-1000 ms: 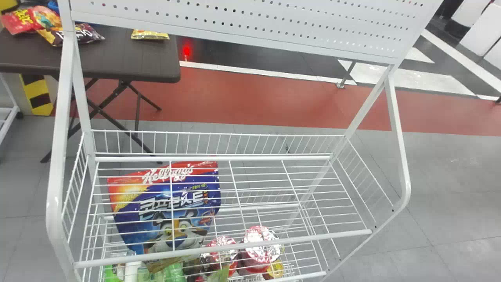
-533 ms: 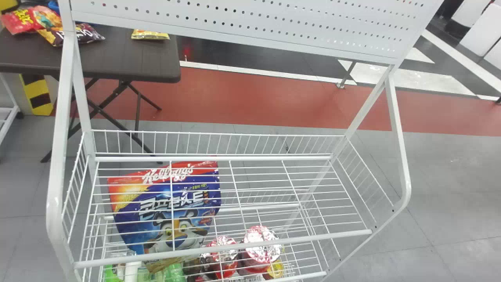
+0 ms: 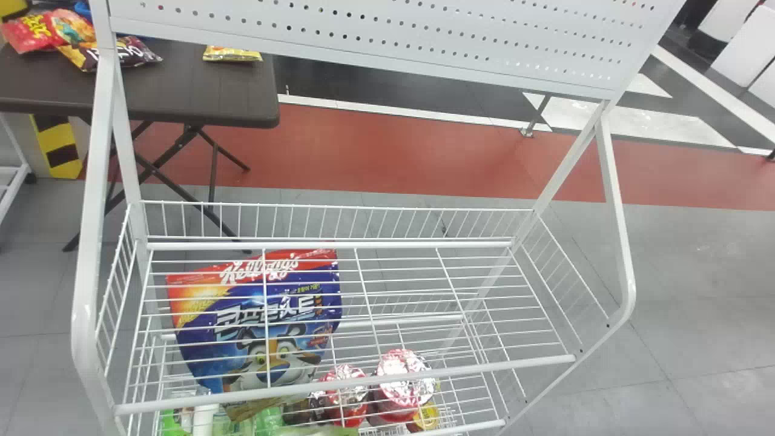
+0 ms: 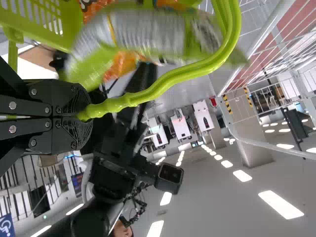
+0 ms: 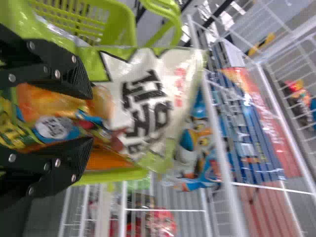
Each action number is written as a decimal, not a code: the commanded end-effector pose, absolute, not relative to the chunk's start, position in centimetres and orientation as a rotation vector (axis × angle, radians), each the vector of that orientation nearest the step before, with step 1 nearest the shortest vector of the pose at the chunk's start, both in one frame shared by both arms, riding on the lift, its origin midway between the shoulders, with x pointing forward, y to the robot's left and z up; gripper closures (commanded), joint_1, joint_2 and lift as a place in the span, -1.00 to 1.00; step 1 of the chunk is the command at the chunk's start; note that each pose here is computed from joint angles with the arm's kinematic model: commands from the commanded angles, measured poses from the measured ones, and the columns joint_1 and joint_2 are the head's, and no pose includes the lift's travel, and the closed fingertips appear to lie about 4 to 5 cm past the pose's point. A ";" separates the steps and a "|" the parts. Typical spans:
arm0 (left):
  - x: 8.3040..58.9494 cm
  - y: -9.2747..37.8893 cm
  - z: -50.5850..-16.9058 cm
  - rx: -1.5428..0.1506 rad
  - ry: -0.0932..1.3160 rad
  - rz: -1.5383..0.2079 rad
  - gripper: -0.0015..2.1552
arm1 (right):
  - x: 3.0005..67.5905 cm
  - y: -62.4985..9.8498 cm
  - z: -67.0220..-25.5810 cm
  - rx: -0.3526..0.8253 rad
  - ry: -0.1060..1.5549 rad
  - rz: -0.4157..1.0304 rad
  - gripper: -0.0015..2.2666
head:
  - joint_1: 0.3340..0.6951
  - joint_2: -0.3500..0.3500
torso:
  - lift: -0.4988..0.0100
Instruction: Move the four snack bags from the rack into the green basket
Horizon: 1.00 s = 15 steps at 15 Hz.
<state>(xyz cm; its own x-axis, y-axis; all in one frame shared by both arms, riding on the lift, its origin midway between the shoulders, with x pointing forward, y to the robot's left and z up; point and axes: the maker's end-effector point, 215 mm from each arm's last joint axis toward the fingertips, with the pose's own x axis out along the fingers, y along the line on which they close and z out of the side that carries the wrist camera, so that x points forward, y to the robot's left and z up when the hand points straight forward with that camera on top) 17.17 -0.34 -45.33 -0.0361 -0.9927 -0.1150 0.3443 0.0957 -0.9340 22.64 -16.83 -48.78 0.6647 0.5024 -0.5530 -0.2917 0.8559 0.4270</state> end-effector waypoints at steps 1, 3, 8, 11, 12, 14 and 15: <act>17.1 -0.5 -45.2 -0.846 1.036 -1.319 0.79 | 23.6 -16.7 -47.7 0.313 0.672 0.462 -0.95 | 1.00 -1.00 | 0.96; 17.2 -0.3 -45.3 -0.844 1.036 -1.314 0.79 | 24.5 -16.5 -46.7 0.303 0.626 0.463 -0.95 | 1.00 -1.00 | 0.96; 17.2 -0.8 -45.4 -0.837 1.041 -1.318 0.79 | 31.5 -19.1 -30.4 0.054 0.001 0.286 -0.96 | 1.00 -1.00 | 0.96; 17.1 -0.6 -45.5 -0.848 1.043 -1.317 0.79 | 32.1 -19.3 -28.7 0.067 -0.020 0.228 -0.96 | 1.00 -1.00 | 0.96; 17.0 -0.5 -45.6 -0.857 1.042 -1.316 0.79 | 32.2 -19.4 -29.5 0.081 0.007 0.213 -0.96 | 1.00 -1.00 | 0.96; 17.1 -0.4 -45.6 -0.864 1.032 -1.320 0.79 | 32.1 -20.0 -31.3 0.094 0.060 0.187 -0.96 | 1.00 -1.00 | 0.96; 17.1 -0.4 -45.6 -0.863 1.027 -1.322 0.79 | 32.0 -20.5 -31.7 0.092 0.073 0.178 -0.96 | 1.00 -1.00 | 0.96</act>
<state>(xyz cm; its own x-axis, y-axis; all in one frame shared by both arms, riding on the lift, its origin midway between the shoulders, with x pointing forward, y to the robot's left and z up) 17.05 -0.44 -45.57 -0.0360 -0.9943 -0.1008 0.3377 0.0828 -0.9376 32.15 -19.90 -30.79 0.9801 0.1951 -0.0367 -0.1910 0.9772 0.0927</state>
